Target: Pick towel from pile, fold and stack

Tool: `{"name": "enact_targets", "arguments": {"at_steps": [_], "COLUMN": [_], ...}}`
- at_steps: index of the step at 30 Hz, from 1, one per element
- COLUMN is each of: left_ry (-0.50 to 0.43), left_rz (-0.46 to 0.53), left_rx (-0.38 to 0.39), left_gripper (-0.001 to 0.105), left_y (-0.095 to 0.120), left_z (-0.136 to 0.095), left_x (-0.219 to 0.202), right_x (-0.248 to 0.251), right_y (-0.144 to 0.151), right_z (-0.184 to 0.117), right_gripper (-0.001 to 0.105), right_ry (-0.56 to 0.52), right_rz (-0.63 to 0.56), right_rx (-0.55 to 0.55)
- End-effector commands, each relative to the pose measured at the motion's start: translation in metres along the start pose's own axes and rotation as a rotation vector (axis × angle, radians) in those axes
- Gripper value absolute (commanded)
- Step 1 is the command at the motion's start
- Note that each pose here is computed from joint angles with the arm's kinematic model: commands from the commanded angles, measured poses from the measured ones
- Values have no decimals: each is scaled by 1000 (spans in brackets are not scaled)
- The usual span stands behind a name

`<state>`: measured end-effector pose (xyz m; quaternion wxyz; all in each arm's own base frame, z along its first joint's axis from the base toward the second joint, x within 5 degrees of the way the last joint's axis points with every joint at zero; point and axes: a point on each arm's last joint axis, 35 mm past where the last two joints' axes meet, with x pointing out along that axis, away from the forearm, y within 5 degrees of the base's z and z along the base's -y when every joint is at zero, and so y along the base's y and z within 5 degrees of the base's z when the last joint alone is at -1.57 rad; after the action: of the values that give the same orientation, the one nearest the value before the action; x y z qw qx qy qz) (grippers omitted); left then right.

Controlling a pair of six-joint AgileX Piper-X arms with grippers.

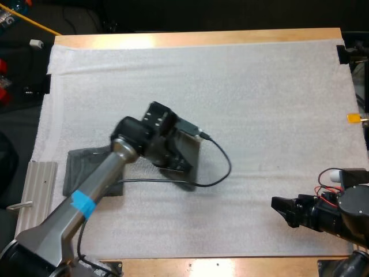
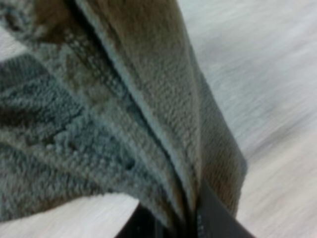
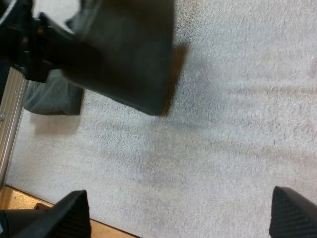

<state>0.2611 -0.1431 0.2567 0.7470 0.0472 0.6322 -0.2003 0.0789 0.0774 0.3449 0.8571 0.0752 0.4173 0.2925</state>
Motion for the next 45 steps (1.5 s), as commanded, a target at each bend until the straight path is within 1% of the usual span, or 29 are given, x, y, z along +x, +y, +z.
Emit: {"name": "enact_targets", "arguments": {"at_steps": [1, 2, 3, 8, 11, 12, 15, 18, 21, 23, 29, 33, 40, 42, 45], "left_ry": [-1, 11, 19, 58, 61, 59, 45, 49, 73, 107, 128, 111, 116, 119, 118], "left_rz": [50, 85, 101, 189, 274, 288, 311, 318, 322, 318, 316, 345, 483, 509, 515], "left_rx": [0, -14, -22, -125, -179, -191, -227, -253, -267, -286, -358, -384, -383, -382, -382], "left_gripper": [0, 0, 0, 0, 0, 0, 0, 0, 0, 0, 0, 0, 0, 2, 16], "left_y": [8, 16, 21, 53, 69, 73, 87, 101, 114, 123, 141, 149, 155, 156, 156], "left_z": [-2, -5, -7, -19, -26, -27, -32, -36, -43, -52, -71, -74, -73, -73, -73], "left_x": [-8, -13, -15, -32, -42, -45, -53, -56, -51, -43, -21, -19, -21, -21, -21], "right_x": [-2, -2, -2, -2, -2, -2, -2, -2, -2, -2, -2, -2, -2, -2, -2], "right_y": [1, 1, 1, 1, 1, 1, 1, 1, 1, 1, 1, 1, 1, 1, 2], "right_z": [1, 1, 1, 1, 1, 1, 1, 1, 1, 1, 1, 1, 1, 0, 0], "right_gripper": [71, 71, 71, 71, 71, 71, 71, 71, 71, 71, 71, 71, 71, 71, 71], "right_ry": [-2, -2, -2, -2, -2, -2, -2, -1, -1, -1, -1, 0, 0, 2, 9], "right_rz": [7, 7, 7, 7, 7, 7, 7, 9, 9, 9, 9, 11, 11, 15, 30], "right_rx": [-1, -1, -1, -4, -6, -6, -9, -11, -11, -11, -11, -11, -11, -11, -11]}}
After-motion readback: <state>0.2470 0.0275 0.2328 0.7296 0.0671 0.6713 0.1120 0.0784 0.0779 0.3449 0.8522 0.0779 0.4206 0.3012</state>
